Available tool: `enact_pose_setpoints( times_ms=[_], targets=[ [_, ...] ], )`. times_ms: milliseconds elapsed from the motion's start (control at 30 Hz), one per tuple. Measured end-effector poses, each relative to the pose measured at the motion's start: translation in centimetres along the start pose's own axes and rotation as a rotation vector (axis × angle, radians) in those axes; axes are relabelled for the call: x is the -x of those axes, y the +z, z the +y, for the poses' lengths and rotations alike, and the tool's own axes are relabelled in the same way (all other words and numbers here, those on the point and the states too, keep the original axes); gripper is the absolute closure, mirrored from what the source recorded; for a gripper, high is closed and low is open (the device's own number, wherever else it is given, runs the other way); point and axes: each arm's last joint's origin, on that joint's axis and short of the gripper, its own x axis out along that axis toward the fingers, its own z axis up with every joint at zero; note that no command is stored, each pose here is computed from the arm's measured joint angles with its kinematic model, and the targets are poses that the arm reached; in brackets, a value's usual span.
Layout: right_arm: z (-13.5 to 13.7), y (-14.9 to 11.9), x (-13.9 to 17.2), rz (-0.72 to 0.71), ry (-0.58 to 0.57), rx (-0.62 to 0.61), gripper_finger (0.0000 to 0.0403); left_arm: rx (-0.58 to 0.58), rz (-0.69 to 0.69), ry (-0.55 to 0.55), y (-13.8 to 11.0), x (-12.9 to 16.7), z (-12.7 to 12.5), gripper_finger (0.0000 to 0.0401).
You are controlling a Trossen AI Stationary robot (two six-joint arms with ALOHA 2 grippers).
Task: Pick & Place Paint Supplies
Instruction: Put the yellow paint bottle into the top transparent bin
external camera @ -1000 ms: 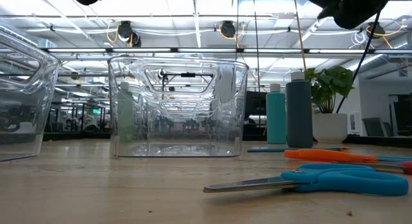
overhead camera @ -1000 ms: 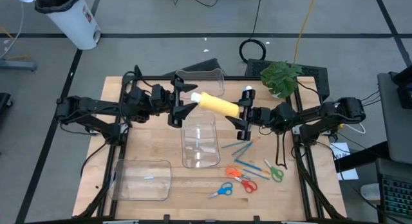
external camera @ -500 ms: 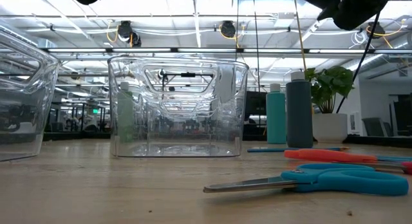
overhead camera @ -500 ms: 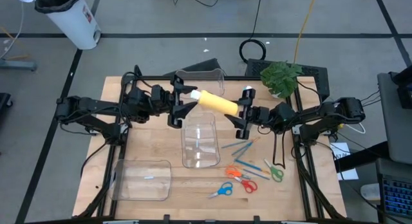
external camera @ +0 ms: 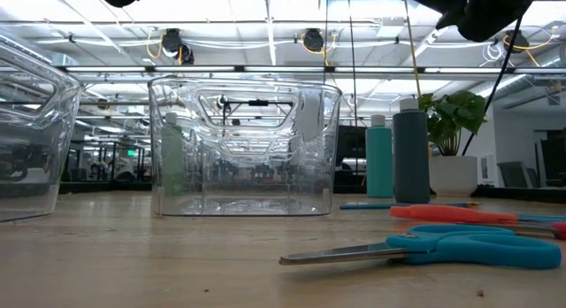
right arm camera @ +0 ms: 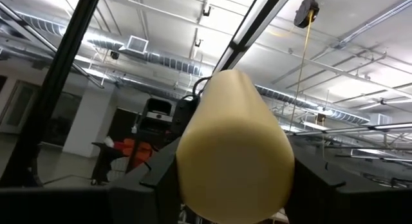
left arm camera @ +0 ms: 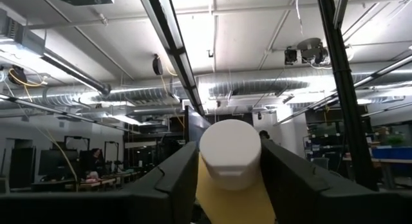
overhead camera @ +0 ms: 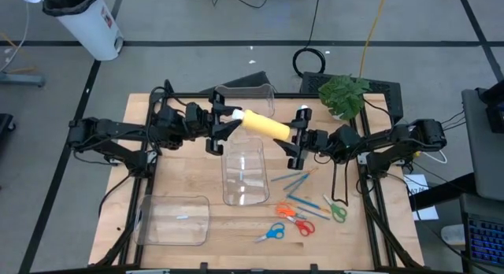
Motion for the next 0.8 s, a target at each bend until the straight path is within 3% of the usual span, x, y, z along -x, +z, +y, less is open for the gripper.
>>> enact_pose_setpoints(
  times_ms=[167, 567, 733, 800],
  targets=[
    [-0.1, -0.1, 0.0, 0.005, 0.012, 0.006, 0.0214, 0.003, -0.003, -0.015, 0.1, -0.1, 0.0, 0.0278],
    [-0.8, -1.2, 0.1, 0.132, -0.052, -0.149, 0.021, 0.029, 0.066, -0.033, 0.5, -2.8, 0.4, 0.0278],
    [-0.7, -2.7, 1.0, 0.413, -0.097, -0.223, 0.0059, -0.025, 0.182, -0.046, 0.1, -2.3, 0.5, 0.0282],
    [-1.1, -2.0, 1.2, 0.452, -0.11, -0.258, 0.0022, -0.05, 0.18, -0.024, 1.4, -2.0, 0.5, 0.0283]
  ],
)
